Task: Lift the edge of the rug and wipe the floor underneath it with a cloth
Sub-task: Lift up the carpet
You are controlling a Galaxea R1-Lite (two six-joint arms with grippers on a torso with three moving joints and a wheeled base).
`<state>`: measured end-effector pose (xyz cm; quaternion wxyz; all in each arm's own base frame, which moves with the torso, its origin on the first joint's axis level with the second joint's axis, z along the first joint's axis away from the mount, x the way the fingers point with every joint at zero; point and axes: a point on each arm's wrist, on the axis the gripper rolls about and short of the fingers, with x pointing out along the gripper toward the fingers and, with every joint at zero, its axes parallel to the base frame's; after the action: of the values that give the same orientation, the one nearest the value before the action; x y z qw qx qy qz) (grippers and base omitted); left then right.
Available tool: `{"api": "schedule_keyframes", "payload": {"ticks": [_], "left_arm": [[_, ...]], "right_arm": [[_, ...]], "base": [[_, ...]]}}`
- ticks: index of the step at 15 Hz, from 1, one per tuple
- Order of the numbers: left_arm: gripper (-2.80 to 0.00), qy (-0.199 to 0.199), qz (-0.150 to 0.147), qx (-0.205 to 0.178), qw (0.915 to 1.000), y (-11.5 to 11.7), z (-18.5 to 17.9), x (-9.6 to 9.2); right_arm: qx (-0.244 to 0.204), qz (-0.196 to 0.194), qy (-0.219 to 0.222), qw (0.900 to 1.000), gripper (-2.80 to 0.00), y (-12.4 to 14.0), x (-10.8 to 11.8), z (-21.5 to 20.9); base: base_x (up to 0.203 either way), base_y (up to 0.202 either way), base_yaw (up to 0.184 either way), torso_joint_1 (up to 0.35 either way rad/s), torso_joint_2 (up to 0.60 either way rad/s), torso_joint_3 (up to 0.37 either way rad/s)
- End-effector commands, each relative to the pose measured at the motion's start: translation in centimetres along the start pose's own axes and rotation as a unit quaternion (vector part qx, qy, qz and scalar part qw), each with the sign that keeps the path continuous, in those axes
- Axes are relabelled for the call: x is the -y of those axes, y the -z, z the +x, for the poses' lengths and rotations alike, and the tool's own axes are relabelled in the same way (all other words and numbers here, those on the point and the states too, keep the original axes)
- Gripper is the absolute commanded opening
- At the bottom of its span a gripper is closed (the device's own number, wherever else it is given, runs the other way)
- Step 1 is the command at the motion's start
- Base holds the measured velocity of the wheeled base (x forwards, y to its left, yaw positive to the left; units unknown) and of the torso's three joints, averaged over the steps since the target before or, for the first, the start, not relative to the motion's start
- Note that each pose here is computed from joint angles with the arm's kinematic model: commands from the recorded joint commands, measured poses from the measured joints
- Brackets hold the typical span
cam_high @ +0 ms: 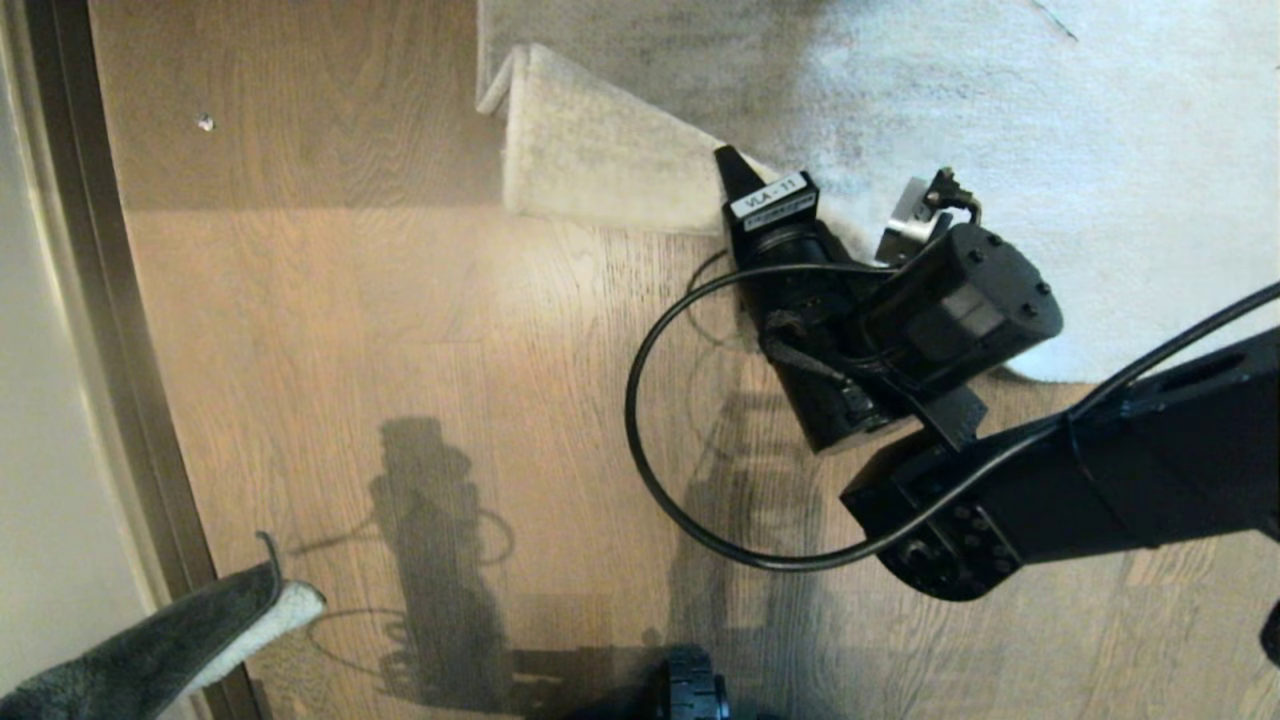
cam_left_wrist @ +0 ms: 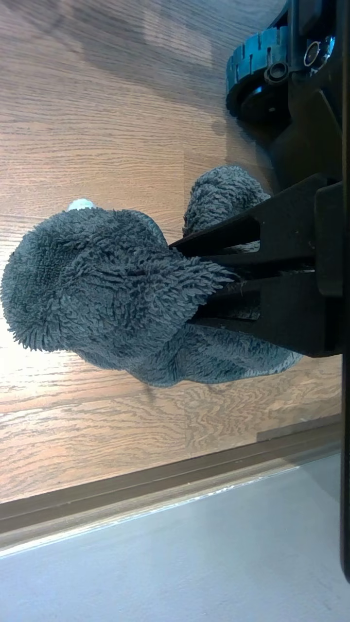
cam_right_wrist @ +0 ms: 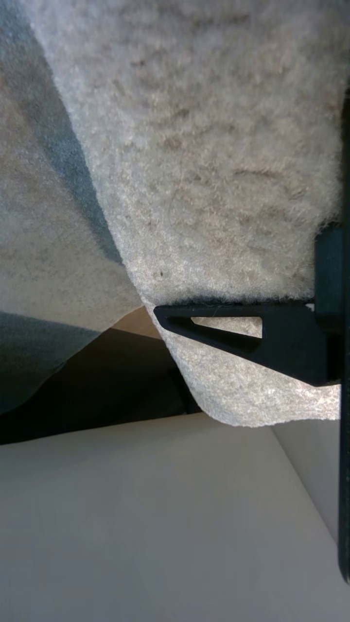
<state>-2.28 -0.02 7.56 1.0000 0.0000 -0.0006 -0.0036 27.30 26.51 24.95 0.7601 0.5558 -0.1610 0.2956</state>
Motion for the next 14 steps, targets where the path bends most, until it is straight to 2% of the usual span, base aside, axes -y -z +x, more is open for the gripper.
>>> {"api": "schedule_keyframes", "payload": {"ticks": [1, 4, 9, 14], "left_arm": [[-2.8, 0.0, 0.0, 0.0, 1.0, 0.0, 0.0, 0.0], [-2.8, 0.0, -0.001, 0.0, 1.0, 0.0, 0.0, 0.0], [-2.8, 0.0, -0.001, 0.0, 1.0, 0.0, 0.0, 0.0], [-2.8, 0.0, 0.0, 0.0, 1.0, 0.0, 0.0, 0.0]], "right_arm": [[0.018, 0.012, -0.02, 1.0, -2.8, -1.3, -1.3, -0.4], [0.03, 0.018, -0.033, 0.999, -2.8, -3.1, -2.9, -0.7], [0.031, 0.051, -0.041, 0.997, -2.8, -4.1, -3.8, -1.1], [0.023, 0.086, -0.031, 0.996, -2.8, -4.9, -4.1, -2.4]], "base": [[0.0, 0.0, 0.0, 0.0, 0.0, 0.0], [0.0, 0.0, 0.0, 0.0, 0.0, 0.0], [0.0, 0.0, 0.0, 0.0, 0.0, 0.0], [0.0, 0.0, 0.0, 0.0, 0.0, 0.0]]}}
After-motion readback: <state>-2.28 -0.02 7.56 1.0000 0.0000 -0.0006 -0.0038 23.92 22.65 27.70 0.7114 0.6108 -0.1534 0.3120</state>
